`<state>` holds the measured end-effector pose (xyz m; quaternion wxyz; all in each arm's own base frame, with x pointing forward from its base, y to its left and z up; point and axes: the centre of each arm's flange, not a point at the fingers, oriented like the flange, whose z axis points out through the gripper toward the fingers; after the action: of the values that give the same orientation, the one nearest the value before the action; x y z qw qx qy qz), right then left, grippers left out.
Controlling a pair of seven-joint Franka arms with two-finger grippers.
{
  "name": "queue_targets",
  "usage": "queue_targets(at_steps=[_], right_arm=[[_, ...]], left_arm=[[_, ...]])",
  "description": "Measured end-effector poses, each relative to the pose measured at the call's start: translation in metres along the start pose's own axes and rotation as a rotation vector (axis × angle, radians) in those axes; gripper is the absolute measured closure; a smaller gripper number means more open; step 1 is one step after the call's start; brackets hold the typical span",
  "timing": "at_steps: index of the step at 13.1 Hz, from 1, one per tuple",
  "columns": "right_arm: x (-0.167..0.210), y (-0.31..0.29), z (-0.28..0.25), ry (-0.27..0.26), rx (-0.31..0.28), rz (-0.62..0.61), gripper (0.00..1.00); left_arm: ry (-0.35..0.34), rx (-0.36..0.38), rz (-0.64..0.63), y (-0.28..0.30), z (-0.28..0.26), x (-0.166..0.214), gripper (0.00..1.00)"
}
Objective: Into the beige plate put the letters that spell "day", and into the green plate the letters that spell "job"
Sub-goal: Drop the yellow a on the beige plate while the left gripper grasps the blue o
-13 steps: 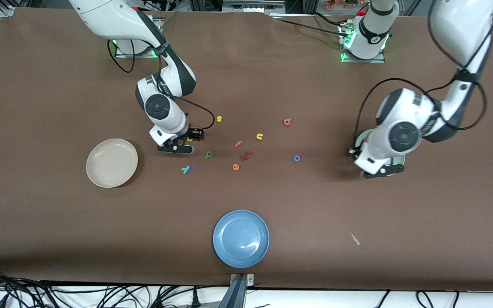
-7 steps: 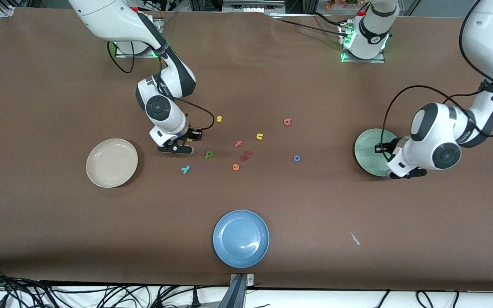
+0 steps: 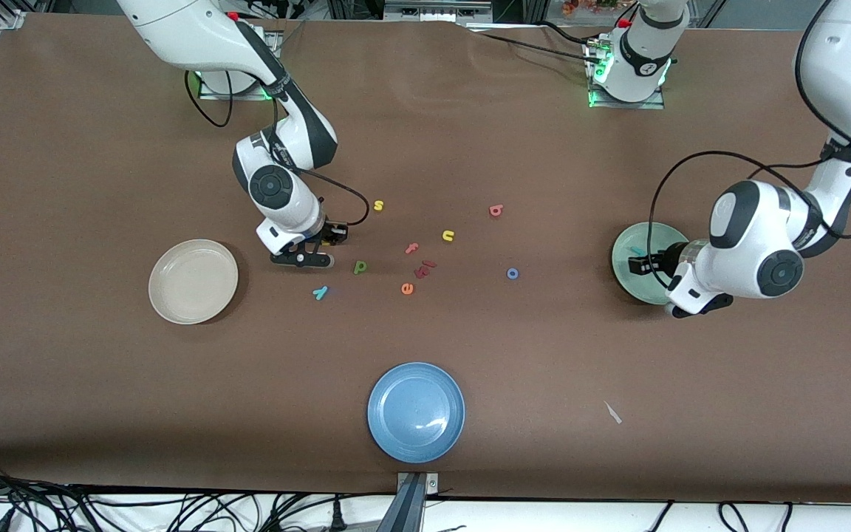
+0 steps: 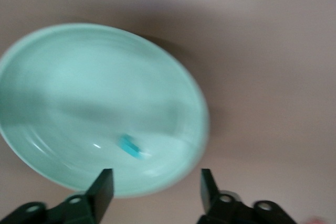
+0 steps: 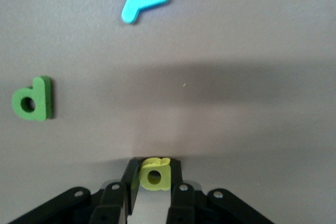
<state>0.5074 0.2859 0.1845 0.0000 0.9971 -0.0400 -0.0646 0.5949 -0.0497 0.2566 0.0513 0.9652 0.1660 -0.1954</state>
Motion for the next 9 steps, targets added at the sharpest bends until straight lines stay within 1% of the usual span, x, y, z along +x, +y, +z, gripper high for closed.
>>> queue_targets(at_steps=[1,2,3,4,5,7,8,9], right_arm=[[0.012,0.005,-0.013,-0.023,-0.026,0.002,0.72],[0.024,0.011,-0.031,-0.041,-0.048,-0.008,0.72],[0.036,0.022,-0.048,-0.044,-0.063,-0.028,0.72],[0.045,0.036,-0.063,-0.039,-0.072,-0.061,0.72],[0.052,0.051,-0.072,-0.034,-0.079,-0.099,0.72],[0.064,0.089,-0.081,-0.034,-0.094,-0.177,0.72],[0.069,0.108,-0.082,-0.039,-0.102,-0.214,0.72],[0.073,0.126,-0.080,-0.045,-0.109,-0.247,0.72]], left_arm=[[0.010,-0.013,-0.042,0.022,-0.009,-0.014,0.07],[0.020,-0.019,-0.071,0.046,-0.014,-0.027,0.01],[0.039,-0.031,-0.088,0.072,-0.015,-0.040,0.01],[0.069,-0.050,-0.103,0.099,-0.012,-0.052,0.08],[0.106,-0.076,-0.111,0.128,-0.006,-0.064,0.13],[0.158,-0.137,-0.109,0.177,0.011,-0.086,0.12],[0.171,-0.148,-0.103,0.193,0.023,-0.093,0.12],[0.191,-0.132,-0.101,0.202,0.037,-0.096,0.12]])
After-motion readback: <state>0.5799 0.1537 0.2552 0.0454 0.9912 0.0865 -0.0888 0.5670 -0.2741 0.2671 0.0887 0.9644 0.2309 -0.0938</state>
